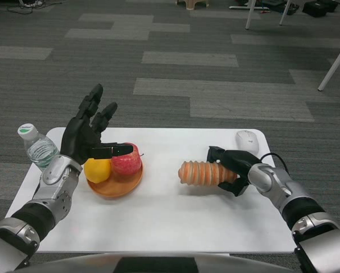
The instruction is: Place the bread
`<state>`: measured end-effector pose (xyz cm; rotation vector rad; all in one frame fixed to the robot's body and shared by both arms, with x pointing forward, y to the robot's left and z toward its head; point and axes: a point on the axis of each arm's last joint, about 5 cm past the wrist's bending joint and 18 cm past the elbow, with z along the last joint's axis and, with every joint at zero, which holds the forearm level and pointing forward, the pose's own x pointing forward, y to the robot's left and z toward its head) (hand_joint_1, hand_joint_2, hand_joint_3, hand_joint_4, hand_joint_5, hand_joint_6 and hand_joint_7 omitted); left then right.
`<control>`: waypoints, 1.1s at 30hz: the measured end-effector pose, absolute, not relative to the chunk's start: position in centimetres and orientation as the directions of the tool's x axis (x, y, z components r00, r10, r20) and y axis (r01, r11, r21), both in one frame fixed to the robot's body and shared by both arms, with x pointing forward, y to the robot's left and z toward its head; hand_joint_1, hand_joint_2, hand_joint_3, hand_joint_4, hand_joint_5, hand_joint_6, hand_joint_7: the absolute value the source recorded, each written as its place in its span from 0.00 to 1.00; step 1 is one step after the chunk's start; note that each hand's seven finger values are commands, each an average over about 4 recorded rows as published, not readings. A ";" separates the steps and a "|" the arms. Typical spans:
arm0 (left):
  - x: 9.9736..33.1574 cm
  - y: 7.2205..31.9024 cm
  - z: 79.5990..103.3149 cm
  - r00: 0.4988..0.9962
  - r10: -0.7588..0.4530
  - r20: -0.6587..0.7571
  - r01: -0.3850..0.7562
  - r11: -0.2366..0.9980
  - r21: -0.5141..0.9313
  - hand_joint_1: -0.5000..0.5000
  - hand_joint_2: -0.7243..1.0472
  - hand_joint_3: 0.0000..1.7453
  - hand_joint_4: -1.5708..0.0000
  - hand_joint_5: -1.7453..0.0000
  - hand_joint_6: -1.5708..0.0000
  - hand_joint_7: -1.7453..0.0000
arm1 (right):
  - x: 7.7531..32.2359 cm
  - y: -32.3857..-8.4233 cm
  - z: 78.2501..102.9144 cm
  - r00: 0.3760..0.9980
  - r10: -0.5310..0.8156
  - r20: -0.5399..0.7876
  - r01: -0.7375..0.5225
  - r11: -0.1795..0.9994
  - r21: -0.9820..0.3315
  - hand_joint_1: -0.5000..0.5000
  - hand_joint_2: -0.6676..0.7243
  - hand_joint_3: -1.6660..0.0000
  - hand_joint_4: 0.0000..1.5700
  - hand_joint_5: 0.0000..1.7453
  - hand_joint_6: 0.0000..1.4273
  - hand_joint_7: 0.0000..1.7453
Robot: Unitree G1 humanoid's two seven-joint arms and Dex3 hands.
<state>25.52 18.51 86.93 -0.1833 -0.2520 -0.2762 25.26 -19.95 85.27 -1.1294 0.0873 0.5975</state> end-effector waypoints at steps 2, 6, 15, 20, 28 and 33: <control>25.5 18.5 86.9 0.931 -0.246 0.270 0.292 0.946 -0.144 1.00 0.70 0.03 1.00 0.76 1.00 1.00 | 25.2 -19.8 85.3 0.840 0.410 -0.354 -0.488 0.288 -0.824 0.08 0.20 0.24 0.00 0.75 0.00 0.83; 25.5 18.5 86.9 0.931 -0.246 0.269 0.292 0.946 -0.143 1.00 0.70 0.01 1.00 0.76 1.00 1.00 | 25.0 -19.5 85.5 0.839 0.436 -0.326 -0.473 0.286 -0.833 0.08 0.23 0.27 0.00 0.26 0.00 0.18; 25.5 18.5 86.9 0.931 -0.248 0.269 0.293 0.945 -0.143 1.00 0.70 0.01 1.00 0.76 1.00 1.00 | 24.6 -19.8 86.1 0.835 0.476 -0.277 -0.442 0.280 -0.852 0.12 0.18 0.26 0.00 0.01 0.00 0.00; 25.5 18.5 86.9 0.931 -0.248 0.269 0.293 0.945 -0.143 1.00 0.70 0.03 1.00 0.76 1.00 1.00 | 24.7 -20.2 86.4 0.838 0.473 -0.272 -0.438 0.286 -0.852 0.12 0.14 0.25 0.01 0.06 0.00 0.00; 25.5 18.5 86.9 0.932 -0.247 0.266 0.292 0.946 -0.143 1.00 0.70 0.04 1.00 0.76 1.00 1.00 | 24.8 -20.3 87.5 0.844 0.491 -0.216 -0.410 0.330 -0.850 0.12 0.14 0.26 0.02 0.08 0.00 0.00; 25.5 18.5 86.8 0.933 -0.247 0.263 0.290 0.946 -0.142 1.00 0.70 0.05 1.00 0.76 1.00 1.00 | 24.6 -20.4 87.9 0.855 0.493 -0.159 -0.389 0.408 -0.826 0.12 0.13 0.27 0.02 0.08 0.00 0.00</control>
